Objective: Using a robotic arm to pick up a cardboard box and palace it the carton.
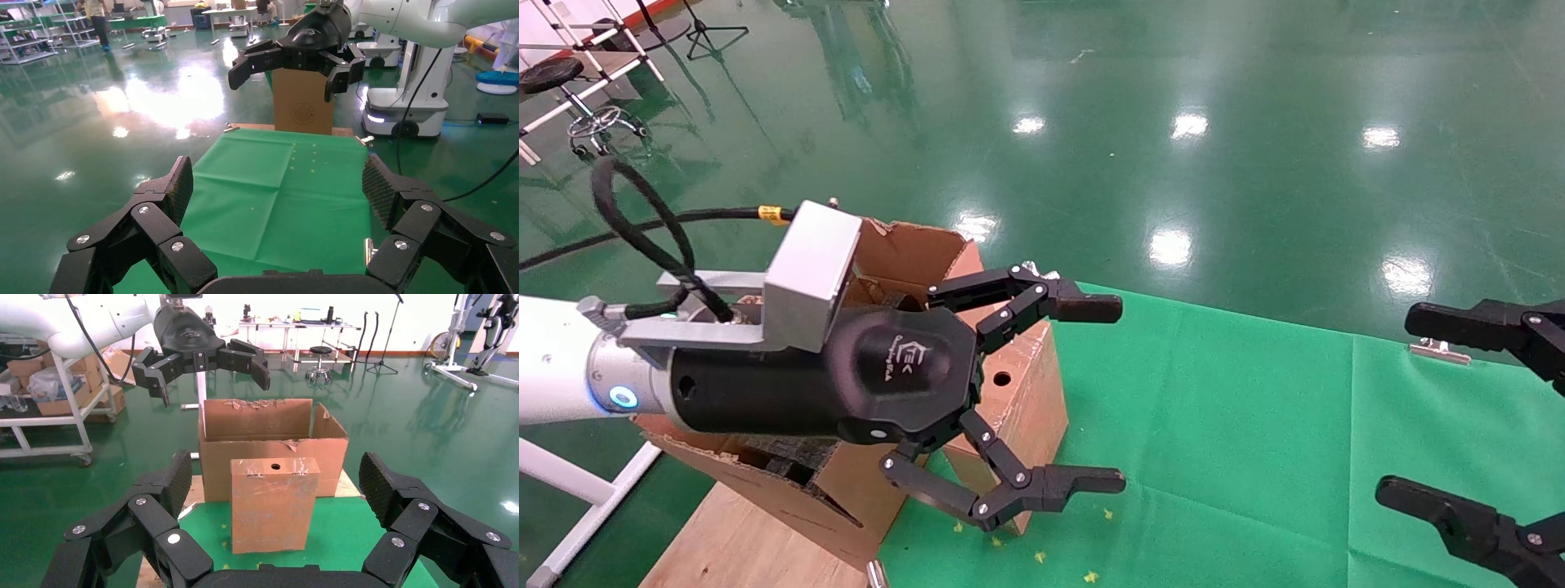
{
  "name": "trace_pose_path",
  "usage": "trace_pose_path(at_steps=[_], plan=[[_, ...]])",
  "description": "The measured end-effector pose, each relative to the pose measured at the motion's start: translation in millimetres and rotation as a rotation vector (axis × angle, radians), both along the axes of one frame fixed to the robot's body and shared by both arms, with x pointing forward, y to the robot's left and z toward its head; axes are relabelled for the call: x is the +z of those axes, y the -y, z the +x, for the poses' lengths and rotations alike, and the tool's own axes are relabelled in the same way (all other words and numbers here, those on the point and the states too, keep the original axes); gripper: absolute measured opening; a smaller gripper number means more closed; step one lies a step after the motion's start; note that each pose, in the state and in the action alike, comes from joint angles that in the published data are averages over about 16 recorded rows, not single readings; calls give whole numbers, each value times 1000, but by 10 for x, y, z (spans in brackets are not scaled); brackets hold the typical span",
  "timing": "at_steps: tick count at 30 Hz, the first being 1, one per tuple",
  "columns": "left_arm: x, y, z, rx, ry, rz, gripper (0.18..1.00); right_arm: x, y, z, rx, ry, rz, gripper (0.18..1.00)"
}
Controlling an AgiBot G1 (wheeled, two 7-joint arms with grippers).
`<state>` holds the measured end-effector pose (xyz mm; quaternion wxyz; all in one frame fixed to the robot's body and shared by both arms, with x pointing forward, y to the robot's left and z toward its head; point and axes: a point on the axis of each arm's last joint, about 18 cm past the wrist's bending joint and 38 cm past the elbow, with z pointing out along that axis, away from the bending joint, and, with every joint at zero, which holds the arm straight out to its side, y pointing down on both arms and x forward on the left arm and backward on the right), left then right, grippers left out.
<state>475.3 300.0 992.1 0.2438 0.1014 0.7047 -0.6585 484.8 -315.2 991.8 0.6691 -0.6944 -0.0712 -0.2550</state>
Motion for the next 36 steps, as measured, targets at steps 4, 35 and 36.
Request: trace_pose_path(at_steps=[4, 35, 36], plan=[[0, 0, 0, 0, 0, 0, 1000, 0, 0, 0, 0, 0, 0, 1001], [-72, -157, 188, 173, -24, 84, 1000, -1, 1, 1, 0, 0, 0, 948], [-74, -164, 200, 183, -22, 90, 1000, -1, 1, 1, -1, 0, 0, 939]])
